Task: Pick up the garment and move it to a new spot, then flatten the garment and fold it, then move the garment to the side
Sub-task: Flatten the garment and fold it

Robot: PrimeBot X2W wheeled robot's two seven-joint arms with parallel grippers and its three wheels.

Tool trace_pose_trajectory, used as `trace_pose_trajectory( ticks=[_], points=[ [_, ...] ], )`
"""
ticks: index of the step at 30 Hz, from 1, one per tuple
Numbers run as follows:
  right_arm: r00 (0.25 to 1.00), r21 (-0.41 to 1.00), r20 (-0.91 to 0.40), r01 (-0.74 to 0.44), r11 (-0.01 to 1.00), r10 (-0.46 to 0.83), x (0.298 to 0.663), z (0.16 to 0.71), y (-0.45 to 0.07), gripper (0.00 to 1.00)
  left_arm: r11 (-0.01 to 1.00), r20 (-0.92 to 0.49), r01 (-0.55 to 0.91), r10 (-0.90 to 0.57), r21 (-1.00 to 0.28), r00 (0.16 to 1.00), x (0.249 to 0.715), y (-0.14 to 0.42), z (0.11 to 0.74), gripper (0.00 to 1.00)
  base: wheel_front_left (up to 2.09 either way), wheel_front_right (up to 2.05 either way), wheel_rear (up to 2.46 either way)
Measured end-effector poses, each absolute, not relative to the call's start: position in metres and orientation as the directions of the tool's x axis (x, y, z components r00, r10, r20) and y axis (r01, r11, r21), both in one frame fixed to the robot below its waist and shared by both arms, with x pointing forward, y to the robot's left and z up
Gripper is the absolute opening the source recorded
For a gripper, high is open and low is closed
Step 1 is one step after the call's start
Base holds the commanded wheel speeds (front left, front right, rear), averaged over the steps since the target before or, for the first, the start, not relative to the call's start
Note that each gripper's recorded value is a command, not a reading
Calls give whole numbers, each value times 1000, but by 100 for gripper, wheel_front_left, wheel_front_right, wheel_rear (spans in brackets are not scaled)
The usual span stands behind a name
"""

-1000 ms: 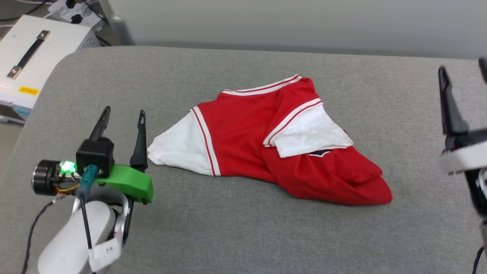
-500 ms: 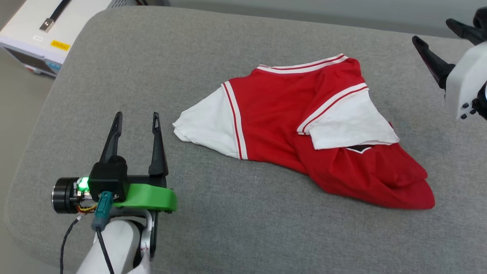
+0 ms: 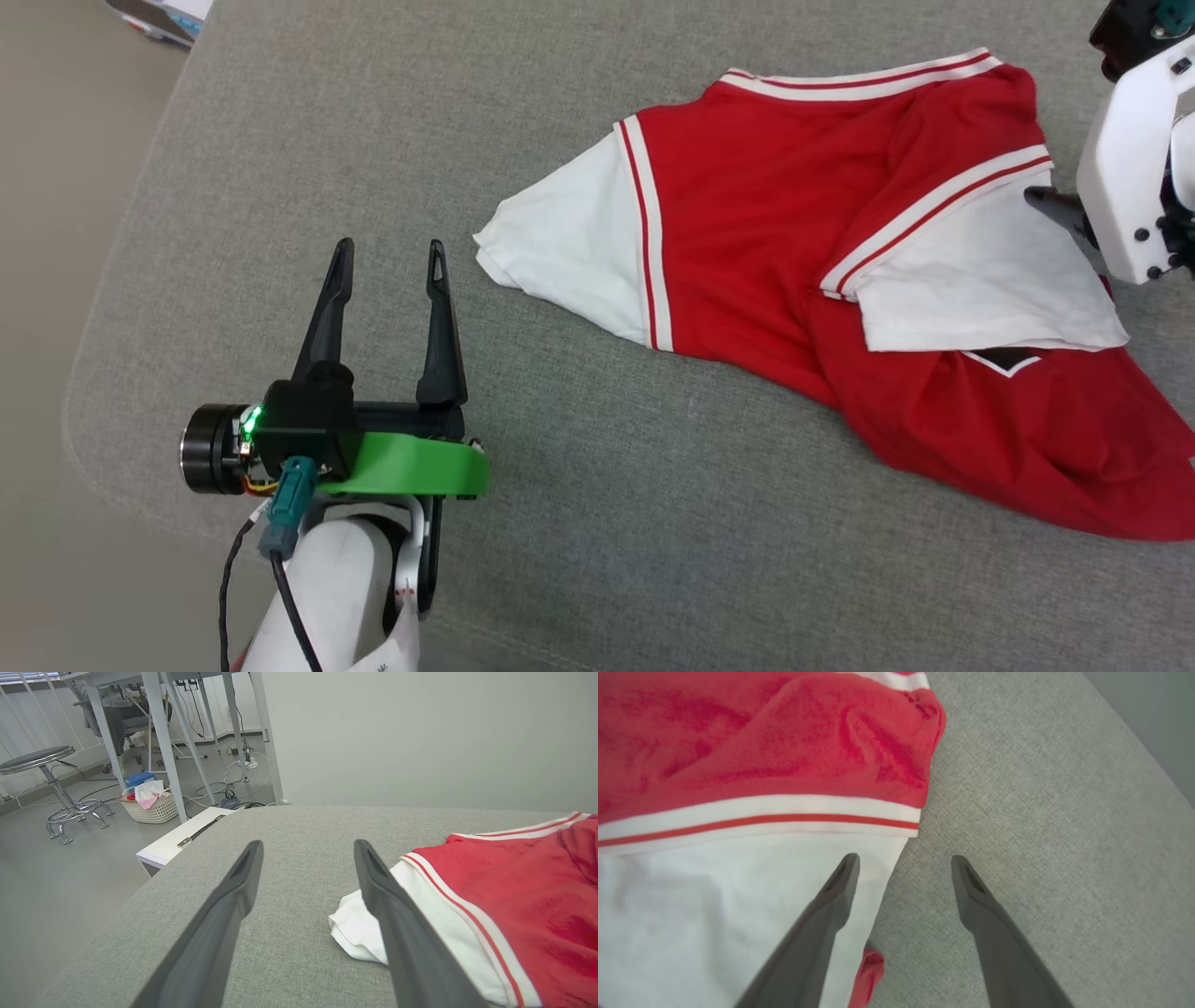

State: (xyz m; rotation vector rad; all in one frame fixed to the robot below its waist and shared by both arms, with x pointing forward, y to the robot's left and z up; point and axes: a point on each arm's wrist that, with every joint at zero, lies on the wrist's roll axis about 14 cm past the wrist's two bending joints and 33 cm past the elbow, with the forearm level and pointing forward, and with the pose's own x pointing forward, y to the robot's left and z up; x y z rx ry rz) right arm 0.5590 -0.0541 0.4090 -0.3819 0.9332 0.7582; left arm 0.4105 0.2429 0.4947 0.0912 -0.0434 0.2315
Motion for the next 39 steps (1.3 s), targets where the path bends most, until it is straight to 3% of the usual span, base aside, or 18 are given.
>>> trace_pose_trajectory(
  ticks=[4,9,10,11,19,27,39],
  points=[
    [274,43,-883,-761,647,381,548,370,-49,100,964,28,-246,245,99,969,413,251,485,100,0,0,0],
    [254,48,-891,-773,633,378,555,353,-48,100,958,-3,-261,263,122,965,413,258,474,100,0,0,0],
    [250,59,-886,-774,630,391,556,352,-45,44,956,-8,-264,267,128,964,413,260,472,100,0,0,0],
    [252,69,-878,-775,628,408,556,352,-41,0,954,-12,-268,272,132,962,412,262,470,100,0,0,0],
    [336,76,-788,-779,622,516,557,373,-30,0,956,8,-259,261,137,965,413,261,477,100,0,0,0],
    [437,67,-677,-765,640,593,533,416,-52,0,964,38,-237,234,121,971,402,253,490,100,0,0,0],
    [609,18,-570,-662,749,552,493,481,-127,0,982,58,-171,167,83,984,385,229,499,100,0,0,0]
  ],
)
